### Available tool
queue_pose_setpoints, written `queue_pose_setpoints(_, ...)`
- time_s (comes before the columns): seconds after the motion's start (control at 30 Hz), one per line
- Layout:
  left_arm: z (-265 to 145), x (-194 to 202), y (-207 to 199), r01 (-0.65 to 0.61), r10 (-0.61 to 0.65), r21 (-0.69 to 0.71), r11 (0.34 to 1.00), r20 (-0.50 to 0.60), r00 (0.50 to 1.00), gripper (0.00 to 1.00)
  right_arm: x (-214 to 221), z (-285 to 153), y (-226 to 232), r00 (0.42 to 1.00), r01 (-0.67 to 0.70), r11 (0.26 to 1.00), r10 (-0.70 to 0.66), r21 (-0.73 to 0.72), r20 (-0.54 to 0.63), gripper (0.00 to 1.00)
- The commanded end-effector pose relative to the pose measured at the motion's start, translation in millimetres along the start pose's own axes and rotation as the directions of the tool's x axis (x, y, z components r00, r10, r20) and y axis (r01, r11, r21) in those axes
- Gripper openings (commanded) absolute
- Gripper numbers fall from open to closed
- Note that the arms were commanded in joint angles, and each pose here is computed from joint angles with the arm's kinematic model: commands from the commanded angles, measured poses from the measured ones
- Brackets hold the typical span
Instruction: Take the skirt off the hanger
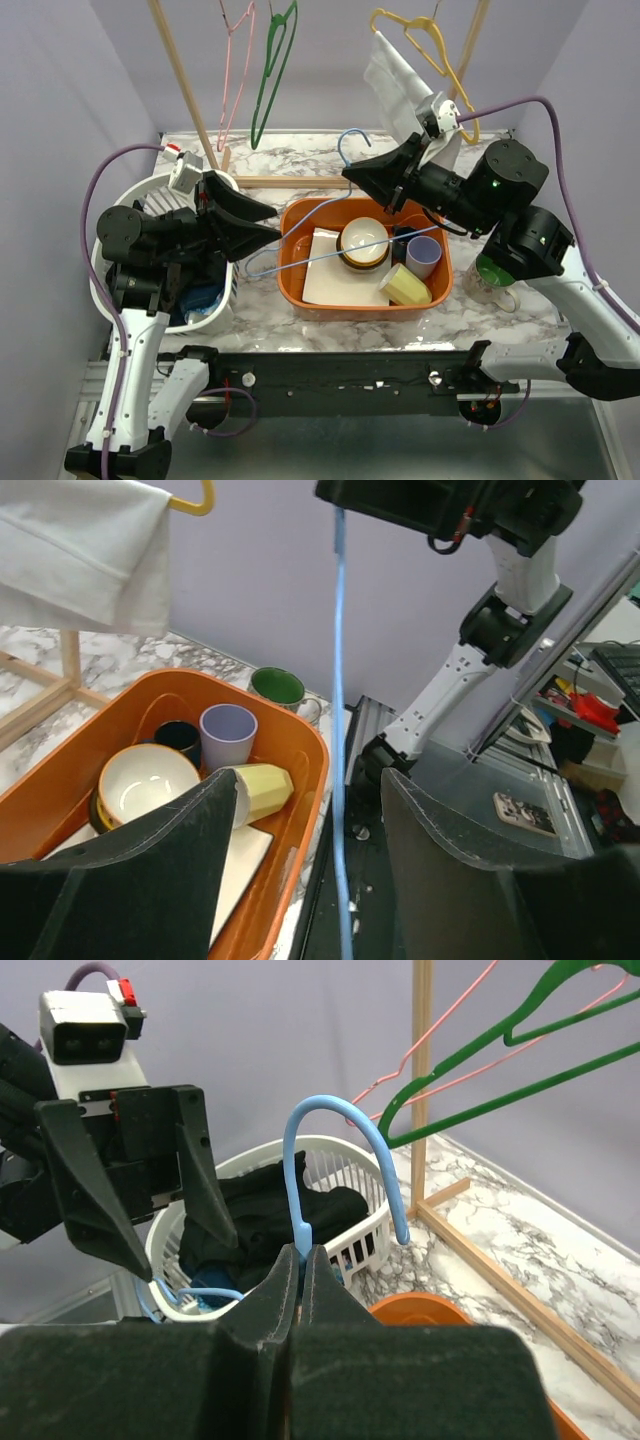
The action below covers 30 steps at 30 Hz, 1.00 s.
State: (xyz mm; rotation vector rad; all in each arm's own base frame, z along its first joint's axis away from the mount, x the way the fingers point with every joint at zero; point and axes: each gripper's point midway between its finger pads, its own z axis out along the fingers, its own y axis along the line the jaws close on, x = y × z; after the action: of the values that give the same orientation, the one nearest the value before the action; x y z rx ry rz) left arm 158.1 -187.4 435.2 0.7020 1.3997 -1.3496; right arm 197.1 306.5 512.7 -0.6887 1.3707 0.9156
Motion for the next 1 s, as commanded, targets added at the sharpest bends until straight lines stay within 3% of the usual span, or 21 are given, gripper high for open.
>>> queue_pose_setpoints(0.0,2.8,0.1,-22.3,-0.001,0.004,0.094,0.996,-0.038,0.999,0.65,-7.2,5.6,-8.1,1.0,0.012,1.0,-0.013,0.028,0.021,0.01)
queue_pose_setpoints(0.17,4.2,14.1,-12.4,0.059,-0.054,0.065,0.996,-0.085,0.995,0.59,-15.8,5.0,-9.0,0.998,0.006,1.0,-0.008,0.031,0.057,0.01)
queue_pose_setpoints(0.4,4.5,20.6,0.8,0.03,-0.027,0.019,0.999,-0.122,0.992,0.57,-19.4,5.6,-14.3,0.997,0.0,0.999,-0.004,0.046,0.081,0.01)
queue_pose_setpoints(0.57,7.4,20.6,0.5,0.035,-0.03,0.034,0.999,-0.131,0.991,0.44,-19.8,7.6,-16.1,0.996,-0.007,0.999,0.003,0.051,0.086,0.01)
queue_pose_setpoints(0.67,8.3,21.0,2.4,0.033,-0.029,0.028,0.999,-0.133,0.991,0.25,-21.2,7.9,-17.4,0.996,-0.009,0.999,0.004,0.053,0.093,0.01)
queue_pose_setpoints(0.7,9.1,20.6,5.3,0.038,-0.035,0.02,0.999,-0.131,0.991,0.01,-20.9,8.0,-18.0,0.996,-0.009,0.998,0.004,0.054,0.093,0.01)
queue_pose_setpoints(0.8,10.2,14.9,16.1,0.026,-0.032,-0.052,0.998,-0.116,0.993,0.0,-21.2,7.0,-19.0,0.996,-0.014,0.998,0.008,0.061,0.094,0.01)
queue_pose_setpoints(0.83,10.5,12.7,17.7,0.023,-0.03,-0.065,0.998,-0.111,0.993,0.0,-21.0,5.8,-19.3,0.995,-0.022,0.998,0.016,0.065,0.095,0.22)
queue_pose_setpoints(0.9,9.0,8.2,22.4,-0.006,-0.006,-0.112,0.994,-0.11,0.994,0.0,-23.7,0.1,-20.3,0.994,-0.032,0.997,0.024,0.076,0.108,0.5)
queue_pose_setpoints(0.93,8.2,7.0,25.0,-0.016,0.001,-0.135,0.991,-0.112,0.994,0.0,-24.9,-2.7,-20.3,0.993,-0.04,0.996,0.031,0.079,0.114,0.71)
queue_pose_setpoints(0.97,5.2,5.5,22.3,-0.017,-0.003,-0.159,0.987,-0.125,0.992,0.0,-27.1,-6.0,-20.9,0.992,-0.042,0.995,0.031,0.085,0.123,0.79)
